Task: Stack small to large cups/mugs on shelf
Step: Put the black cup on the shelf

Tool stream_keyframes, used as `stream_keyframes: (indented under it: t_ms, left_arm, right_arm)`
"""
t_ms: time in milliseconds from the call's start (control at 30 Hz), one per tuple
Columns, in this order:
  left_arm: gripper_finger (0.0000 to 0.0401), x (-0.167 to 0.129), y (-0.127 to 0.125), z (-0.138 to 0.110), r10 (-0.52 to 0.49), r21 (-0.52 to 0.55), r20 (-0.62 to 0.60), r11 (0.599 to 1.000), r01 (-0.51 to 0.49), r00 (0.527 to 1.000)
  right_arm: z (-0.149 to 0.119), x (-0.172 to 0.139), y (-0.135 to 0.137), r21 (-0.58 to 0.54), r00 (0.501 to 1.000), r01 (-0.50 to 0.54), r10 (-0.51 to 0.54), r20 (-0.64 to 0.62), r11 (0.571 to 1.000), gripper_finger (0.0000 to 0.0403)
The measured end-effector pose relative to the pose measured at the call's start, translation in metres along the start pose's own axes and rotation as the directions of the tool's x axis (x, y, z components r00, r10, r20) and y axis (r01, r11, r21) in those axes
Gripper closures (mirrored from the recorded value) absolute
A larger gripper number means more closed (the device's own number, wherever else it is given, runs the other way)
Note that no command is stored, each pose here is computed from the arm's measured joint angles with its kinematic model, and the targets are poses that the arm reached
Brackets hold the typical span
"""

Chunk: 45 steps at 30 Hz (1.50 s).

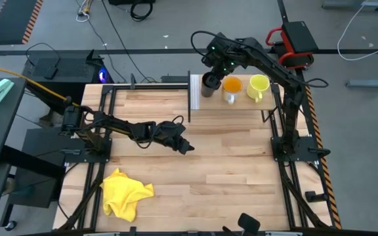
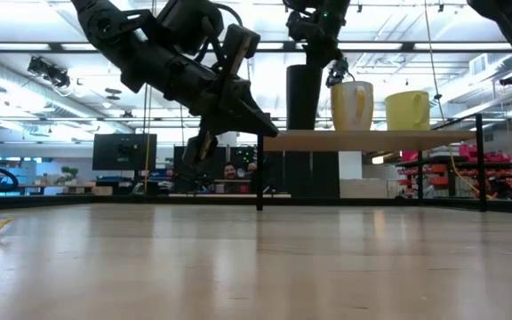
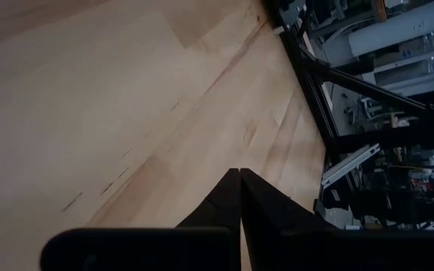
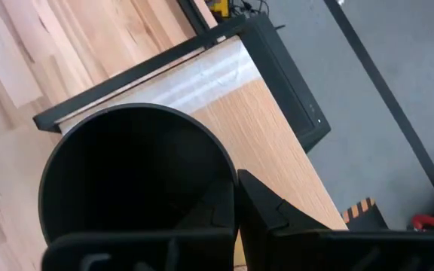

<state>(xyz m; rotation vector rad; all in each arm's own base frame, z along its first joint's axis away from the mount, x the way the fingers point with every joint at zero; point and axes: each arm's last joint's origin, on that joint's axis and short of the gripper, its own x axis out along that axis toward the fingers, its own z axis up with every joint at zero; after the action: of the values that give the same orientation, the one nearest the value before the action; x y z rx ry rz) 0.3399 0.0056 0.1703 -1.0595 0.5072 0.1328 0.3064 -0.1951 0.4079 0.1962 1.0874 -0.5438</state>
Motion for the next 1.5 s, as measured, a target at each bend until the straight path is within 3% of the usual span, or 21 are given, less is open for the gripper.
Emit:
stream_keyframes:
  t_ms: [433,1500]
  left_arm:
    - [0.0376,-0.0001,0.0005,0.0007,0.001,0.001,0.002,1.0,-0.001,1.0]
    - [0.038,-0.0001,0.0005,0.0007,0.001,0.001,0.002,1.0,-0.001,1.0]
  right_arm:
    - [-0.0022,0.0017,-0.0054,0.0,0.997,-0.077,0.077,-0.019,0.997,0.0395]
    - [-0.002,0.0033,-0.0051,-0.05,0.996,-0.085,0.084,-0.023,0.995,0.0394]
